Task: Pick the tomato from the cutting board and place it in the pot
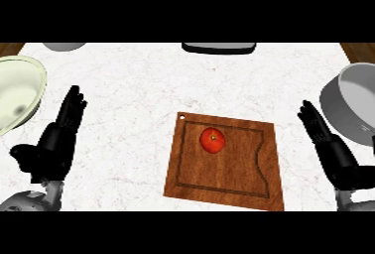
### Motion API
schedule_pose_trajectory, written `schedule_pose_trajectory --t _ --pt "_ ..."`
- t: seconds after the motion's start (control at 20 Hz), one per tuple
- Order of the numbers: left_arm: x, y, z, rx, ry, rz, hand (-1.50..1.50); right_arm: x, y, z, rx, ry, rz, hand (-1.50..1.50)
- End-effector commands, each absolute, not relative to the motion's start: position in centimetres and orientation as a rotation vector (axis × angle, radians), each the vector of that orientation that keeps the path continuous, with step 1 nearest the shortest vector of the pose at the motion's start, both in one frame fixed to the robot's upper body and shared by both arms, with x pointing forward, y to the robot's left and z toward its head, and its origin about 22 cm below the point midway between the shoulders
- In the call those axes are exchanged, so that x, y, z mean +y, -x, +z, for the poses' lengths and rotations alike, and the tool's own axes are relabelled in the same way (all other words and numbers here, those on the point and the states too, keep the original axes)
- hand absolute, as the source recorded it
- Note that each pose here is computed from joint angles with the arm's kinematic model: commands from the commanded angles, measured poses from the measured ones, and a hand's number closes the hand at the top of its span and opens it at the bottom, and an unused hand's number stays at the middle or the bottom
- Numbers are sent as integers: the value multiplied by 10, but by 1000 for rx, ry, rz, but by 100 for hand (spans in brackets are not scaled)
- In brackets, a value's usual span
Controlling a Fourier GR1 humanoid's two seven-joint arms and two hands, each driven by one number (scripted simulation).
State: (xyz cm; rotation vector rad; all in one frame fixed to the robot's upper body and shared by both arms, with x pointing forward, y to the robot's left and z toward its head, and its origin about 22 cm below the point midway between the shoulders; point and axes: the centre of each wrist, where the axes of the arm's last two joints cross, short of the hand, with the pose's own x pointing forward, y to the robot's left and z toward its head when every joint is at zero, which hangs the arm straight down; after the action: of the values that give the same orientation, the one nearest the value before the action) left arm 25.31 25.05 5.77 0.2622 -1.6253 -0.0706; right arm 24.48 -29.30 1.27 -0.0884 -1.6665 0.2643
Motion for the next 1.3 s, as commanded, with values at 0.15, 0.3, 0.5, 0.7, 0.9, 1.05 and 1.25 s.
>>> schedule_pose_trajectory --t 0.15,0.3,0.5,0.7,0.9,1.05,1.25 --pt "244 -251 34 -1447 -117 -175 0 -213 -242 -1 -1490 274 12 150" --pt "241 -238 18 -1385 -99 -214 0 -294 -232 -22 -1362 746 247 150" --pt "236 -227 -1 -1290 -27 -214 0 -227 -255 6 -1718 928 -218 -150" --pt "232 -236 1 -1282 5 -241 0 -156 -251 13 -1894 996 -334 -150" --pt "239 -241 -2 -1271 16 -252 0 -125 -241 -3 -1784 942 -269 -150" --pt "244 -245 3 -1287 18 -263 0 -130 -238 -16 -1578 912 -254 -150" --pt "235 -240 -8 -1259 35 -279 0 -120 -247 1 -1476 834 -283 -150"
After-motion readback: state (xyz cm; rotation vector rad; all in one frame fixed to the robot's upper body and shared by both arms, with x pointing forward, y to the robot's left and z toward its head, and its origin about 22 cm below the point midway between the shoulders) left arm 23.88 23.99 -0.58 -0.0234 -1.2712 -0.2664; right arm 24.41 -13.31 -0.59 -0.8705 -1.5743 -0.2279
